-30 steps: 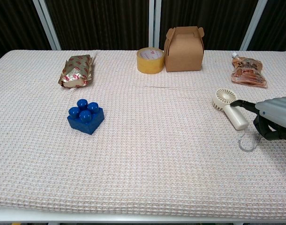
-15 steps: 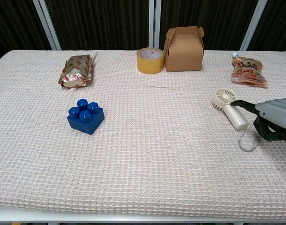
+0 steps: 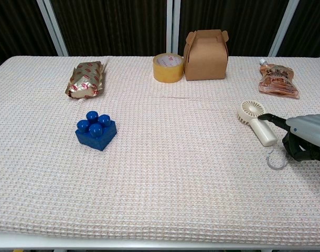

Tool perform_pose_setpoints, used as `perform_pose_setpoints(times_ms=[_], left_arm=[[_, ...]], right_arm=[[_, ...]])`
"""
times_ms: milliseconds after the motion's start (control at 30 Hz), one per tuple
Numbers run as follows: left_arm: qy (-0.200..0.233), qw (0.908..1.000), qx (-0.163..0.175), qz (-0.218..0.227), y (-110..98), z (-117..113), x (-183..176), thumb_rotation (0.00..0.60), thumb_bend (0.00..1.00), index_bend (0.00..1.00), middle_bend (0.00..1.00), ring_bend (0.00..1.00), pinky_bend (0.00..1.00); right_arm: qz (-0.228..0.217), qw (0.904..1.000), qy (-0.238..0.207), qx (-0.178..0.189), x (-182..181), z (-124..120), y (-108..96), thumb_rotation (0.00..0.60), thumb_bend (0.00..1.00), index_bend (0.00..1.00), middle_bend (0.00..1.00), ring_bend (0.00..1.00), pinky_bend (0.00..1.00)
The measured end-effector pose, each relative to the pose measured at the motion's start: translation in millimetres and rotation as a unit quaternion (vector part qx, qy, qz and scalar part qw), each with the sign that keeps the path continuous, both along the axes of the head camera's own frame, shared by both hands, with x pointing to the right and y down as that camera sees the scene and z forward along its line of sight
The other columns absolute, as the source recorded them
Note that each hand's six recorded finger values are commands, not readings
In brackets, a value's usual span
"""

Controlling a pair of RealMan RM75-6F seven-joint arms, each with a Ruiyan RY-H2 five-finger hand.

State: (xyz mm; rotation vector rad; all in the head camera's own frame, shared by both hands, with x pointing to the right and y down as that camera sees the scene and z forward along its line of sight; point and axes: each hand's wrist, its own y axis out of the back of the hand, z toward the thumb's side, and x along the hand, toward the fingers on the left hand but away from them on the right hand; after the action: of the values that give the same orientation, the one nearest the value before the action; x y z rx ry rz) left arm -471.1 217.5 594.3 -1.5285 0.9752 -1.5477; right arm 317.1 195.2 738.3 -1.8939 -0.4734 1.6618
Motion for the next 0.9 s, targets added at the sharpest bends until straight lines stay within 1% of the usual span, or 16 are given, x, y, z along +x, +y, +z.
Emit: perform_pose_setpoints(times_ms=[233, 467, 633, 900], left_arm=[[-0.002, 1.0000, 0.000, 0.001, -0.2, -0.2, 0.0, 0.600, 0.00, 0.09, 0.00, 0.00, 0.14], [-0.001, 1.0000, -0.001, 0.003, -0.2, 0.8, 1.8, 0.600, 0.00, 0.09, 0.00, 0.00, 0.14], [-0.001, 1.0000, 0.003, 0.004, -1.4, -0.6, 2.4, 0.600, 0.00, 0.09, 0.00, 0.00, 0.14], [-0.001, 1.0000, 0.001, 0.004, -1.4, -0.2, 2.7, 0.600, 0.00, 0.09, 0.00, 0.00, 0.14]], right_arm=[[0.037, 0.9987, -0.027, -0.021, 1.9, 3.4, 6.4, 0.600, 1.00, 0.00, 0.92, 0.84, 0.75], [0.063, 0.9966, -0.049, -0.020, 5.0, 0.1, 6.9, 0.600, 1.00, 0.00, 0.92, 0.84, 0.75], [0.071, 0.9957, -0.059, -0.013, 6.7, -1.9, 3.1, 0.600, 1.00, 0.00, 0.92, 0.84, 0.75], [0.077, 0.9939, -0.078, 0.012, 3.4, -12.1, -11.0, 0.600, 1.00, 0.00, 0.92, 0.84, 0.75]])
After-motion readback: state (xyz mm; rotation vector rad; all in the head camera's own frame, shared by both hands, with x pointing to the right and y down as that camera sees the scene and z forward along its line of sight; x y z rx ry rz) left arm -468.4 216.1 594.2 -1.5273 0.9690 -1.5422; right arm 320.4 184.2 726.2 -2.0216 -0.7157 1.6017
